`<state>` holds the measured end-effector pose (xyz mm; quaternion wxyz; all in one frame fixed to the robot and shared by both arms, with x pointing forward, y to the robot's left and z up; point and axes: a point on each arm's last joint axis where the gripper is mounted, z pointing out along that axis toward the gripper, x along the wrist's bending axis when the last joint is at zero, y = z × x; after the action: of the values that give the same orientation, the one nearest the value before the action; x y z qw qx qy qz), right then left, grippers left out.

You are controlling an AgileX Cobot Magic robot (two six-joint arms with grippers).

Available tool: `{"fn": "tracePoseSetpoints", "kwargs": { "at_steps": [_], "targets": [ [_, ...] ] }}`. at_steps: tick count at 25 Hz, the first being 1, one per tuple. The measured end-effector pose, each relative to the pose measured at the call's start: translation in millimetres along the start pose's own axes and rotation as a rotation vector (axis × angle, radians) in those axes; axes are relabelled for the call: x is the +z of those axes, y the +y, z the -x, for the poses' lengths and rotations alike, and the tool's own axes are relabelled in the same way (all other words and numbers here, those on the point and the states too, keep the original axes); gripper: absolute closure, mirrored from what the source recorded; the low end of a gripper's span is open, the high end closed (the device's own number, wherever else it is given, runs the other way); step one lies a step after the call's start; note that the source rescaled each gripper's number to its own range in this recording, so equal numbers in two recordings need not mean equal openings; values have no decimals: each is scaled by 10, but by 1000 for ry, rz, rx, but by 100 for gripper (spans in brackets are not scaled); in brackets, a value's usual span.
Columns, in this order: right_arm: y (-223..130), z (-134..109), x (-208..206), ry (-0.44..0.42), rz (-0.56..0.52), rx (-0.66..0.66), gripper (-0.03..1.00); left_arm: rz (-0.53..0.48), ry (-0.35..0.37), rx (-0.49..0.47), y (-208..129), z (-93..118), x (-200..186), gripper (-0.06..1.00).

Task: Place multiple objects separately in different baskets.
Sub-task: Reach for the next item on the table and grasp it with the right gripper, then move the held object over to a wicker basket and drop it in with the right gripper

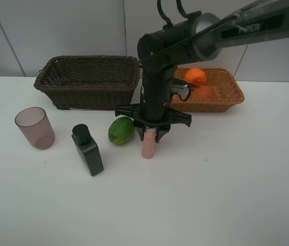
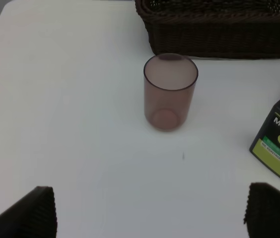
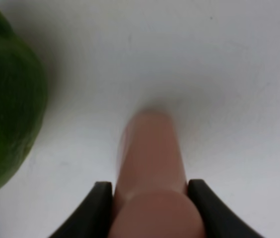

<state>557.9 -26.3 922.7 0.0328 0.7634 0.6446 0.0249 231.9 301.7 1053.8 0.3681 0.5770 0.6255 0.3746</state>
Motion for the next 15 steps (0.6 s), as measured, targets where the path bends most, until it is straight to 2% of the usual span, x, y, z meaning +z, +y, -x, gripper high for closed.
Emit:
{"fn": "tracePoseSetpoints", "kwargs": {
  "at_steps": [10,15],
  "targets": [
    [0,0,0,0,0,0,97,0,0,0,0,0,0,-4],
    [-3,4,0,-4,-3,-45,97,0,0,0,0,0,0,-4]
  ]
}}
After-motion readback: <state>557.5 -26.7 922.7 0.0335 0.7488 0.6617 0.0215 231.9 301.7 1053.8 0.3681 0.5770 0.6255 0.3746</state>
